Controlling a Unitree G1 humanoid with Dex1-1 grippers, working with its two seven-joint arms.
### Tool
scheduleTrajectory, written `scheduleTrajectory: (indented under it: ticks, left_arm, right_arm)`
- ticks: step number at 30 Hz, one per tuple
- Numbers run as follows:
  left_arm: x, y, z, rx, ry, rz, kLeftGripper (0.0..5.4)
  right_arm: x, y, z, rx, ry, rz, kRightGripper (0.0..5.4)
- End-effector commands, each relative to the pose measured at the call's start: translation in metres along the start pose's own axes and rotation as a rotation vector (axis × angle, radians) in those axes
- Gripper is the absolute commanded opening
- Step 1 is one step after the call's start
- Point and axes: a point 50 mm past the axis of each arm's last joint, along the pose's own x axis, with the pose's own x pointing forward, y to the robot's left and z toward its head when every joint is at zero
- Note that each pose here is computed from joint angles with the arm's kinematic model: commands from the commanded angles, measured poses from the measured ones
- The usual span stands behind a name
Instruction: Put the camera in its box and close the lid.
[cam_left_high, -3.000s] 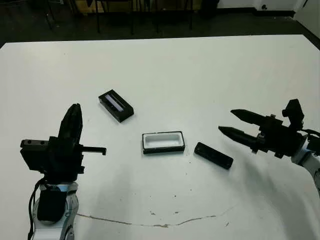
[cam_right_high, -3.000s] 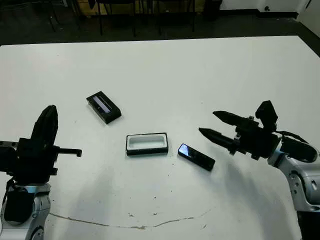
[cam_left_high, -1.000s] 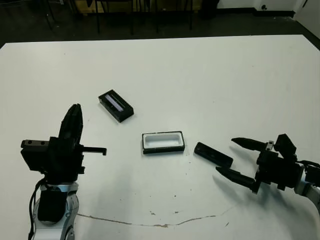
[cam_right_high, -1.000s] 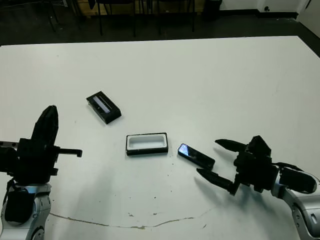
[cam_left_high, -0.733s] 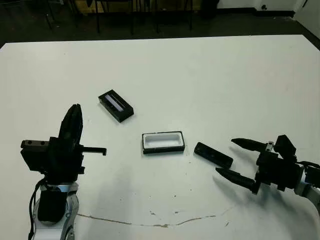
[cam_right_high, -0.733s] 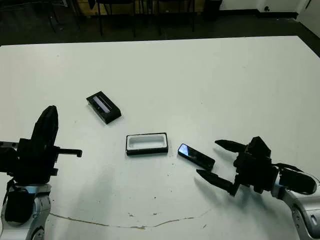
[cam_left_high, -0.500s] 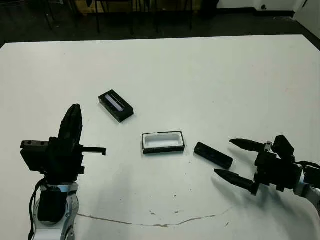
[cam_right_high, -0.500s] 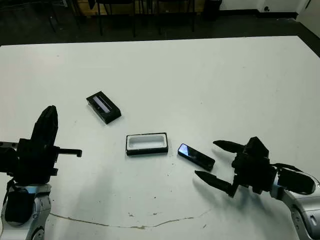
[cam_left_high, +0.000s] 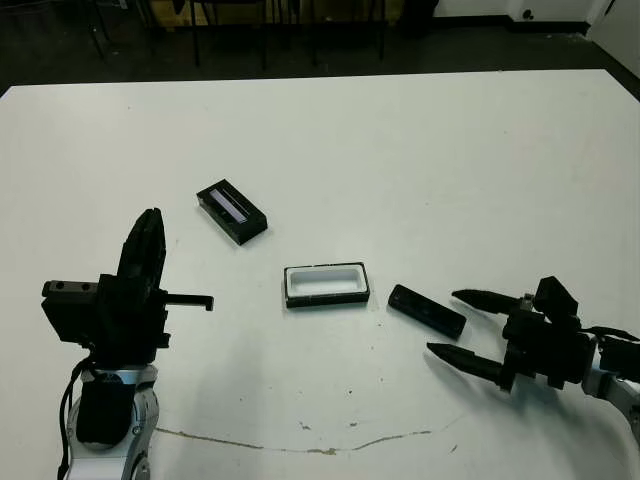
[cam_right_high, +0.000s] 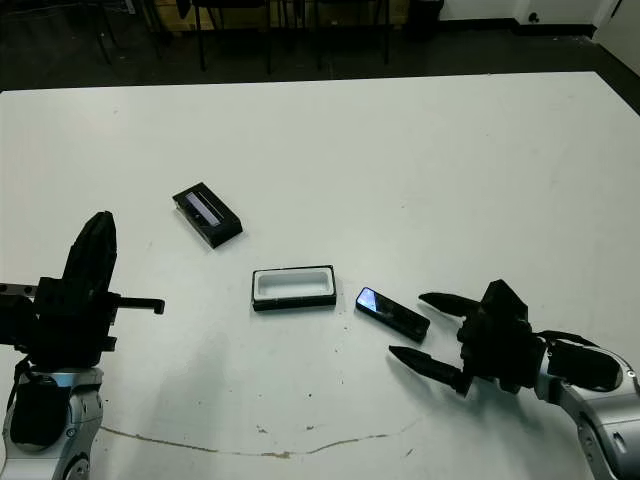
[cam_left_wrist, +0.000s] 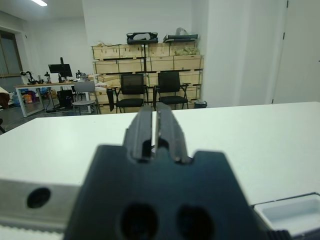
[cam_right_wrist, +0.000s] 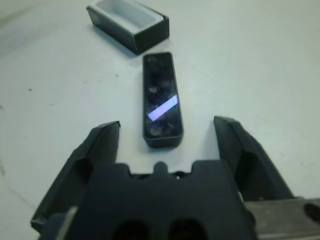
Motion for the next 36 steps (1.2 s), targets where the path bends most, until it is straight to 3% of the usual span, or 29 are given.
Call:
scheduleTrajectory:
  ticks: [1,5,10,18,24,28,36]
  left_arm:
    - [-0.012,0.000,-0.008,0.004,0.068,0.014,0.00]
    - [-0.012,-0.001,-0.007,0.005,0.072,0.016,0.00]
    - [-0.013,-0.001,-0.007,0.011,0.071,0.017,0.00]
    - [-0.010,0.000,-0.007,0.009,0.067,0.018,0.00]
    - [-0.008,0.000,-0.006,0.012,0.063,0.021,0.00]
    - [-0.007,0.000,-0.006,0.012,0.054,0.014,0.00]
    - [-0.006,-0.001,-0.005,0.006,0.053,0.011,0.00]
  right_arm:
    - [0.003,0.000,-0.022,0.041,0.023,-0.014,3.63]
    - [0.006,0.000,-0.029,0.029,-0.028,-0.005,2.90]
    - [0.008,-0.002,-0.029,-0.094,-0.078,0.007,1.98]
    - [0.008,-0.009,-0.028,-0.128,-0.018,0.040,0.63]
    - [0.007,-0.016,-0.023,-0.172,0.027,0.084,0.49]
    - [0.006,-0.019,-0.015,-0.217,0.009,0.102,0.49]
    - [0.005,-0.021,-0.006,-0.136,-0.036,0.092,0.49]
